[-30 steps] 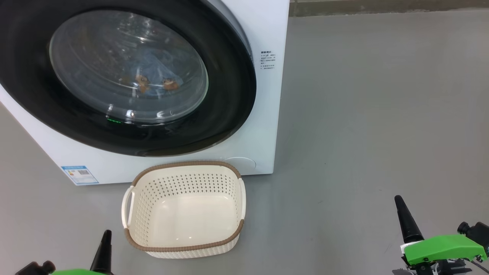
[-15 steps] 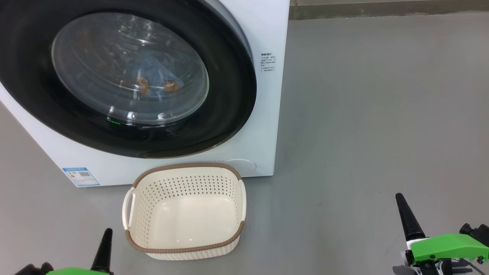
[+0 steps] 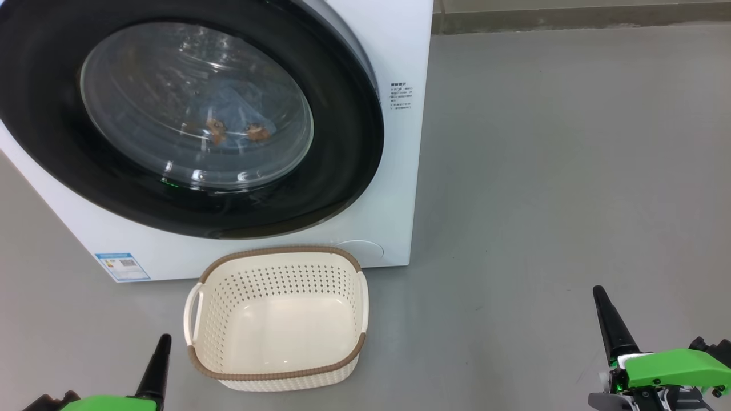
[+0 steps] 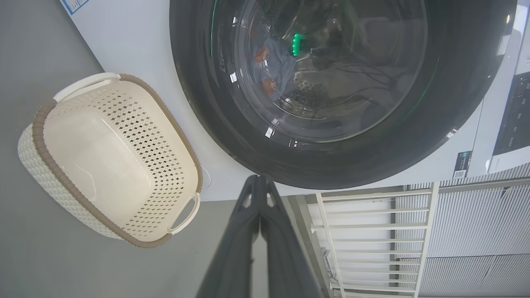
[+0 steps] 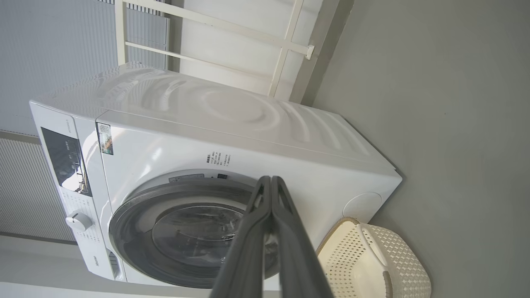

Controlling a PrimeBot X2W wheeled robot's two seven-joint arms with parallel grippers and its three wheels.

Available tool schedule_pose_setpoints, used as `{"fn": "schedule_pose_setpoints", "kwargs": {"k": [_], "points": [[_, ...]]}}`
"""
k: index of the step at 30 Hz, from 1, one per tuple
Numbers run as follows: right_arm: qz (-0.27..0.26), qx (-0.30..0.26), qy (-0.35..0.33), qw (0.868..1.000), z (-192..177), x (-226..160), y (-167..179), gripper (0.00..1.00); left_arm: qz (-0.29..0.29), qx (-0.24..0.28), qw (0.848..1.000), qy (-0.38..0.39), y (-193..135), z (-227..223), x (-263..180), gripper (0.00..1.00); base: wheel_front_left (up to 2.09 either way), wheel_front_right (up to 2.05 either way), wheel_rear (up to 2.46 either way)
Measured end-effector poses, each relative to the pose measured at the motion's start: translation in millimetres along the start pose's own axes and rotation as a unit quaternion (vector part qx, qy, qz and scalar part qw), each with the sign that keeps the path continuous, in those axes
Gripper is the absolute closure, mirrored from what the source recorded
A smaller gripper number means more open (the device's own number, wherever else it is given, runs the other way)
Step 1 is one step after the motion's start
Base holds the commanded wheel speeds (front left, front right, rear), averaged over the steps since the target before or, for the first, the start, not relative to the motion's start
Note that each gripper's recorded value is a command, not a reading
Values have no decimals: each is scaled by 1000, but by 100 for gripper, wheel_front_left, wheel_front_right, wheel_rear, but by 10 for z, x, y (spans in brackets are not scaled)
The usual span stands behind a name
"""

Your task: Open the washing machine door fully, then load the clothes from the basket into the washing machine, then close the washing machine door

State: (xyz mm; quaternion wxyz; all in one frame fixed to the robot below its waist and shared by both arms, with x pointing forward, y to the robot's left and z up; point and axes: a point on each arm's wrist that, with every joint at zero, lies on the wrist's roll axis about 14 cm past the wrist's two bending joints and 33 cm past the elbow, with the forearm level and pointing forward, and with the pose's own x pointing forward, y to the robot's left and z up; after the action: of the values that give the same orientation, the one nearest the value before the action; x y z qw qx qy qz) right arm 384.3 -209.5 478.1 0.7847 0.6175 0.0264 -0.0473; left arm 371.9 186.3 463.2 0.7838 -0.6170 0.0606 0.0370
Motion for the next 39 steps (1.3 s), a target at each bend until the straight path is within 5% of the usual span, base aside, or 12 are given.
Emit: {"fn": "schedule_pose_setpoints", "kwargs": {"k": [23, 39], "points": [[27, 111, 4, 993, 20, -10, 147, 100, -31, -117, 993, 2, -178, 48, 27, 100, 0, 0, 0], [29, 121, 2, 992, 22, -10, 156, 100, -31, -119, 992, 1, -177, 53, 27, 100, 0, 0, 0]]}}
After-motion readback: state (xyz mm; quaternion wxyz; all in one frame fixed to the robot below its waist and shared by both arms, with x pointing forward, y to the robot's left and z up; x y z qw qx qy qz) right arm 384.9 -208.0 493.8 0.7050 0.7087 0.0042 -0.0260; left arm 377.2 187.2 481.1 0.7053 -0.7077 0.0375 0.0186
